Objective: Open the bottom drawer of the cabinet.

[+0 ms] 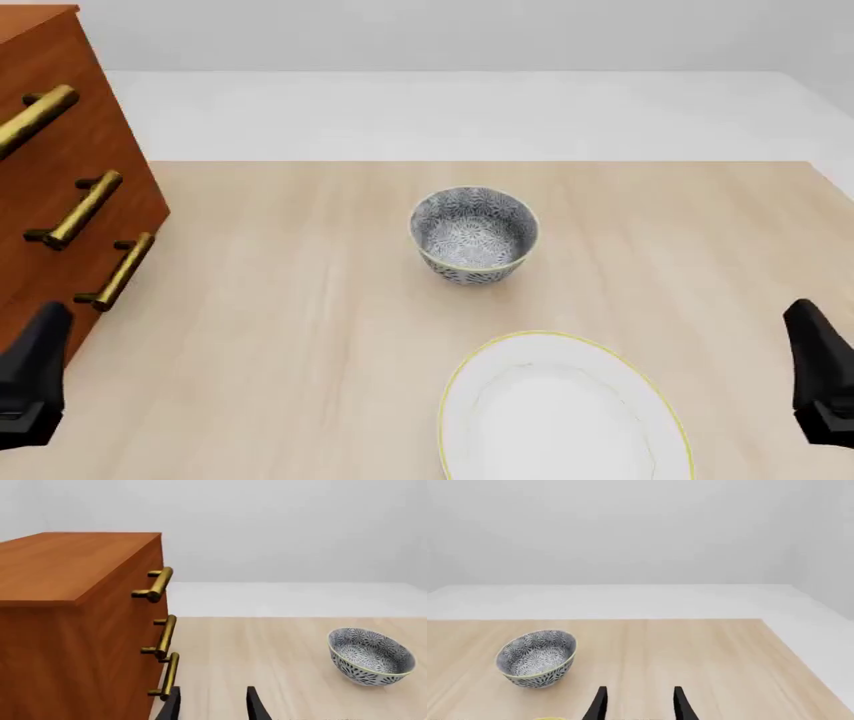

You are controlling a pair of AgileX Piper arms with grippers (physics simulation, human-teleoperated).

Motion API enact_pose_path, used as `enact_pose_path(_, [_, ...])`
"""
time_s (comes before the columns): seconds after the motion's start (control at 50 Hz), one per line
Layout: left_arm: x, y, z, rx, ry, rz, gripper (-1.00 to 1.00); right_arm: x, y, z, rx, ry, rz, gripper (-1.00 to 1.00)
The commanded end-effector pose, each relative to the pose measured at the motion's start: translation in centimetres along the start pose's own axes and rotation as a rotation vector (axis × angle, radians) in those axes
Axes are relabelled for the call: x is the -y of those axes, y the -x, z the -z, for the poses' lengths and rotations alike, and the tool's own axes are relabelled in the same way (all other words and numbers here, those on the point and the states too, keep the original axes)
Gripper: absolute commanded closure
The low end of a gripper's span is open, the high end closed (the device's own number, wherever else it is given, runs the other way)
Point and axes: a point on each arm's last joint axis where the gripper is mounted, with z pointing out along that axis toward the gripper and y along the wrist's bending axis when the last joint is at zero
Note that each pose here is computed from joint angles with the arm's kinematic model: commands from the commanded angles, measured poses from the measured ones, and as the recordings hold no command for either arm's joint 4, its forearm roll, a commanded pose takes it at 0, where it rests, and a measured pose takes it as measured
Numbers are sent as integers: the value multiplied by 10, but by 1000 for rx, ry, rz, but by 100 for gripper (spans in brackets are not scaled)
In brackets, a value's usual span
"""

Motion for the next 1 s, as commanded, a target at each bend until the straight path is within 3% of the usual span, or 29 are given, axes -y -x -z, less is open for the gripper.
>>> enact_pose_path(0.02, [1,0,-3,-1,-14,-37,-100,-1,-2,-2,-11,24,2,-100])
enact_pose_path(0.28, [2,2,-17,-9,-23,-143,-100,-2,-2,-4,-14,29,13,-100])
enact_pose_path(0.42, [3,-4,-34,-69,-42,-297,-100,-2,-2,-3,-11,30,15,-100])
enact_pose_path(0.44, [3,-7,-40,-91,-47,-359,-100,-2,-1,-2,-9,29,15,-100])
enact_pose_path(0.46, [3,-7,-41,-91,-47,-359,-100,-2,-1,-2,-9,29,15,-100])
enact_pose_path(0.52, [4,-7,-42,-83,-65,-462,-100,-2,-1,-2,-8,33,18,-100])
enact_pose_path(0.56, [5,-6,-41,-77,-68,-480,-100,-2,-1,-2,-8,33,19,-100])
enact_pose_path(0.6, [5,-8,-45,-81,-73,-560,-100,-2,-1,-2,-6,33,17,-100])
enact_pose_path(0.72, [6,-15,-58,-111,-92,-678,-100,-2,-1,-1,-4,33,14,-100])
enact_pose_path(0.76, [5,-15,-59,-113,-96,-746,-100,-2,-1,-1,-3,34,13,-100])
enact_pose_path(0.82, [7,-17,-62,-110,-112,-756,-100,-2,-1,0,-2,34,12,-100])
enact_pose_path(0.86, [8,-20,-68,-113,-117,-816,-100,-2,-1,0,-2,34,11,-100])
enact_pose_path(0.92, [7,-21,-67,-121,-113,-809,-100,-2,-1,0,-2,34,9,-100])
enact_pose_path(0.96, [6,-23,-71,-127,-113,-876,-100,-2,-1,0,-1,34,9,-100])
enact_pose_path(1.0, [6,-24,-71,-131,-116,-877,-100,-2,0,0,0,35,9,-100])
